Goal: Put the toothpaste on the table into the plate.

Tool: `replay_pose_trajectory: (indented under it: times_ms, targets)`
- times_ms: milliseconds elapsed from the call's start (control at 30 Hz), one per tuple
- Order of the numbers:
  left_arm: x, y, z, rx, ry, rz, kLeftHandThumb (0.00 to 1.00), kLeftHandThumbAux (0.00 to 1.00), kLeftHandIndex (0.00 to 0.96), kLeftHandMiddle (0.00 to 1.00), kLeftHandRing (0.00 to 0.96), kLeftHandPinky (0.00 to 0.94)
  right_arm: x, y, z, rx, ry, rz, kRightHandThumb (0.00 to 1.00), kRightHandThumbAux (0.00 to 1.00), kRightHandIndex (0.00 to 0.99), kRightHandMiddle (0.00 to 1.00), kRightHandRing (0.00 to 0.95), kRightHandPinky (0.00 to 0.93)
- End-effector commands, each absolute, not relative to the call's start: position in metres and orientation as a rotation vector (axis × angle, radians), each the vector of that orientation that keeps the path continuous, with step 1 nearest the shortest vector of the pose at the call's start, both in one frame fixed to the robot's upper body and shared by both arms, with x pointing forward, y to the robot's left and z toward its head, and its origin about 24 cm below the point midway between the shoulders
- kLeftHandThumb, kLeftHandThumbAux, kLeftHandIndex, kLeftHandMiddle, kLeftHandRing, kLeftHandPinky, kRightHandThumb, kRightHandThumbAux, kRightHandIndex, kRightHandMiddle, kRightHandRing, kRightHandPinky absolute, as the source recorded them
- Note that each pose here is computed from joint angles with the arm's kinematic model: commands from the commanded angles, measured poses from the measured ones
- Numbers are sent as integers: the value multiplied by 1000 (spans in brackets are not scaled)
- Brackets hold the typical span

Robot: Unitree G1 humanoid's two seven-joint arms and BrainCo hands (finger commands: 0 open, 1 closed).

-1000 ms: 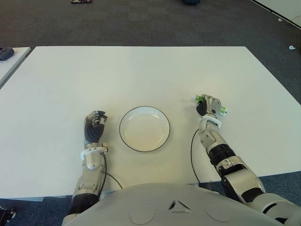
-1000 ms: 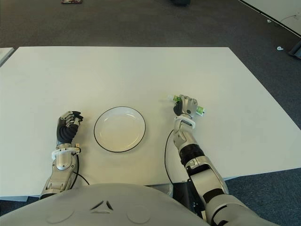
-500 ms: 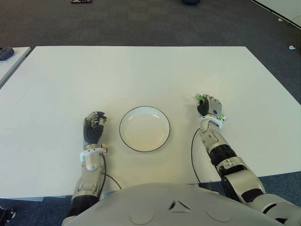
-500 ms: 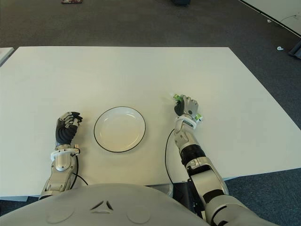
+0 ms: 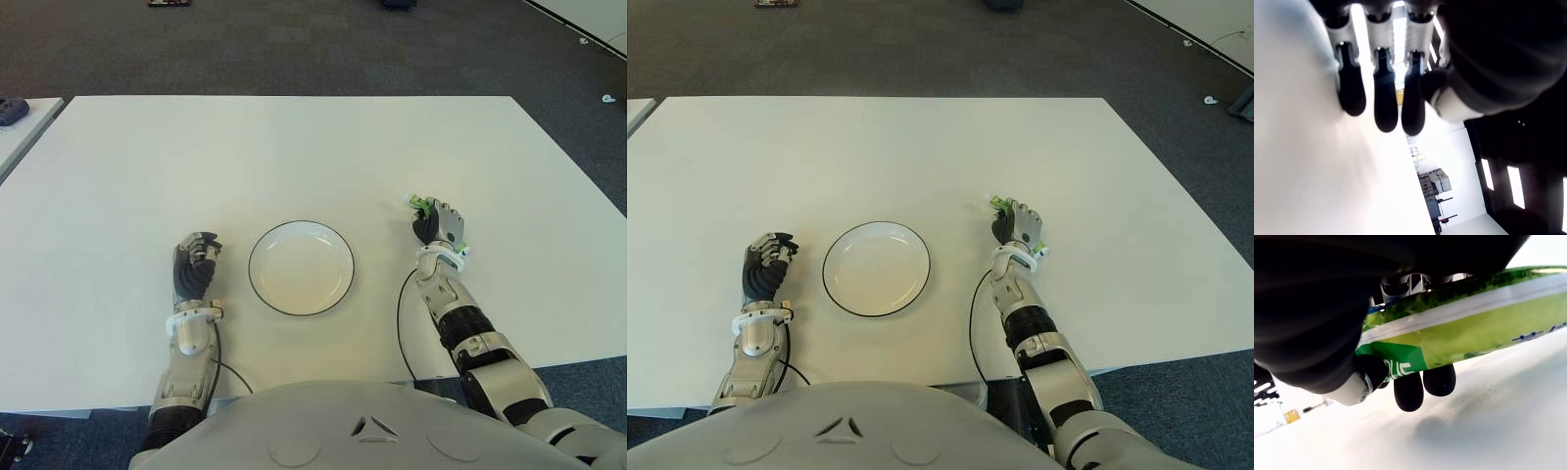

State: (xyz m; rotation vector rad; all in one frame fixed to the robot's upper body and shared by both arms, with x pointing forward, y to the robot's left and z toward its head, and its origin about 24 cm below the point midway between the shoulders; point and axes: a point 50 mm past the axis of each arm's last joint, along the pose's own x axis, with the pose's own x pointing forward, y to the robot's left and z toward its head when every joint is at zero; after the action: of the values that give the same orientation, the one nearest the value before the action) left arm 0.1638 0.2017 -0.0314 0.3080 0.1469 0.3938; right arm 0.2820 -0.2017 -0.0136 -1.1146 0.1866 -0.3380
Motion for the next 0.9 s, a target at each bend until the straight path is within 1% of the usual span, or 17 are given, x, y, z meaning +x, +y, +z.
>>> replay_pose_trajectory:
  times_ms: [33,267,433,600,767,900]
  targets:
    - [156,204,-42,316,213,405,702,721,426,522,520,494,281,-198,-10,-1059,131,-366,708,724,431,764,778,820]
    - [156,205,-43,329,227,401,700,721,425,512,516,490,281,-192,1,-1005,29,-402,706,725,433,787,806,846]
    - [156,205,-43,313,225,399,700,722,425,508,512,487,280,-185,12,-957,-48,-396,704,725,434,803,821,857]
    - [157,206,-43,285,215,402,700,722,425,506,508,486,280,-173,30,-895,-161,-348,703,725,435,809,828,863]
    - [158,206,-43,283,208,406,701,722,425,510,511,492,278,-168,37,-856,-250,-265,702,725,435,814,833,860]
    - [158,205,-43,278,199,404,702,722,425,512,510,490,277,-157,45,-822,-331,-192,702,725,435,823,841,861]
